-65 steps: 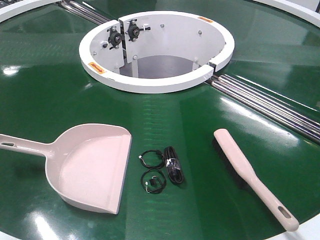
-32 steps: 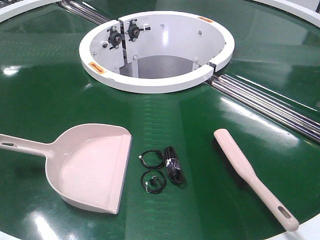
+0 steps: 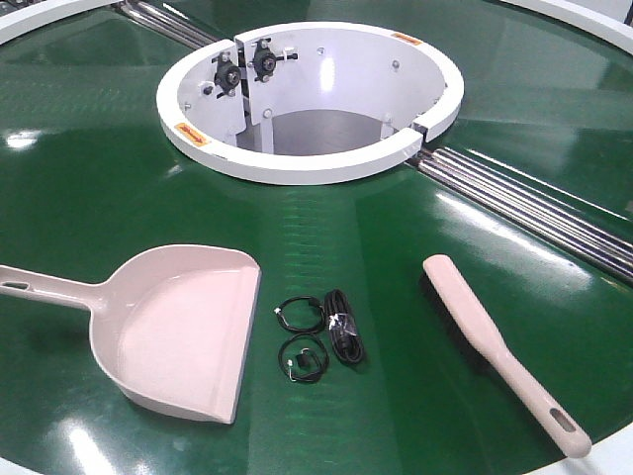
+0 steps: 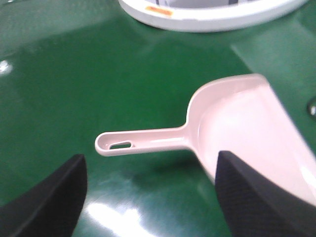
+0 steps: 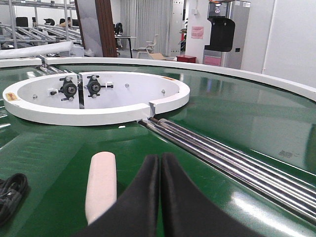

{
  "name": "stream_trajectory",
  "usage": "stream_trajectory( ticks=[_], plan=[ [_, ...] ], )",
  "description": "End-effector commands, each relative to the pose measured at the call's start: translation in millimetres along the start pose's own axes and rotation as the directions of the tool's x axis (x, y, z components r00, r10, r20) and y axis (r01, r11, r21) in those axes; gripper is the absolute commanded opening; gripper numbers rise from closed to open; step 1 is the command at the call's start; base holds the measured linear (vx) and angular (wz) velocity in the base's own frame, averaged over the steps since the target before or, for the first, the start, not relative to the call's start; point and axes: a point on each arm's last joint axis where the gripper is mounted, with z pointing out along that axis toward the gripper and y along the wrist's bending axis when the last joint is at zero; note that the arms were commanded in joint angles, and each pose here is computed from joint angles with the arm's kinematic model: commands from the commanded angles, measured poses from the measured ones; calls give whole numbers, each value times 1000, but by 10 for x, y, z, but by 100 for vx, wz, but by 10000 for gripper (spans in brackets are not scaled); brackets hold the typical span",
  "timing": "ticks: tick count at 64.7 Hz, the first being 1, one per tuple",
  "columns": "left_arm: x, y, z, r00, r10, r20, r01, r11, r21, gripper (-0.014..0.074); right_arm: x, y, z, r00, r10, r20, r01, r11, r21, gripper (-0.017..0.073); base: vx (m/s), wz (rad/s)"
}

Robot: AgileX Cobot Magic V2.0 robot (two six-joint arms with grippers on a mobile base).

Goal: Clean and inspect green conveyor with broom and dustpan

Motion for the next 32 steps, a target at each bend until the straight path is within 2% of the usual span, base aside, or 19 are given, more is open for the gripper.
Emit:
stream_trajectory(
  ticks=[1, 3, 4, 7, 10, 12, 17, 19, 20, 21, 30, 32],
  plan=[
    [-325, 71, -42, 988, 148, -41, -146, 988, 44, 520, -63, 0, -10, 997, -12, 81, 12, 1000, 3, -8, 0, 0],
    [-365, 81, -7, 979, 192, -72, -187, 980, 67, 520, -63, 0, -10, 997, -12, 81, 12, 1000, 3, -8, 0, 0],
    [-437, 100, -1, 967, 237, -95, -229, 969, 88, 520, -63, 0, -10, 997, -12, 81, 12, 1000, 3, -8, 0, 0],
    [-511, 120, 46, 935, 322, -148, -302, 942, 144, 517, -63, 0, -10, 997, -12, 81, 12, 1000, 3, -8, 0, 0],
    [-603, 148, 120, 891, 419, -175, -385, 902, 198, 513, -63, 0, -10, 997, -12, 81, 12, 1000, 3, -8, 0, 0],
    [-635, 158, 164, 866, 463, -190, -419, 878, 231, 512, -63, 0, -10, 997, -12, 81, 12, 1000, 3, -8, 0, 0],
    [-732, 190, 322, 791, 580, -195, -514, 803, 303, 512, -63, 0, -10, 997, -12, 81, 12, 1000, 3, -8, 0, 0],
    [-766, 203, 396, 767, 613, -191, -541, 777, 323, 512, -63, 0, -10, 997, -12, 81, 12, 1000, 3, -8, 0, 0],
    [-777, 207, 426, 762, 619, -191, -545, 772, 328, 512, -63, 0, -10, 997, -12, 81, 12, 1000, 3, -8, 0, 0],
    [-796, 212, 469, 747, 639, -186, -562, 755, 338, 512, -63, 0, -10, 997, -12, 81, 12, 1000, 3, -8, 0, 0],
    [-849, 223, 863, 695, 697, -175, -605, 699, 381, 512, -63, 0, -10, 997, -12, 81, 12, 1000, 3, -8, 0, 0],
    [-838, 219, 972, 671, 720, -175, -623, 676, 393, 512, -63, 0, -10, 997, -12, 81, 12, 1000, 3, -8, 0, 0]
  ],
)
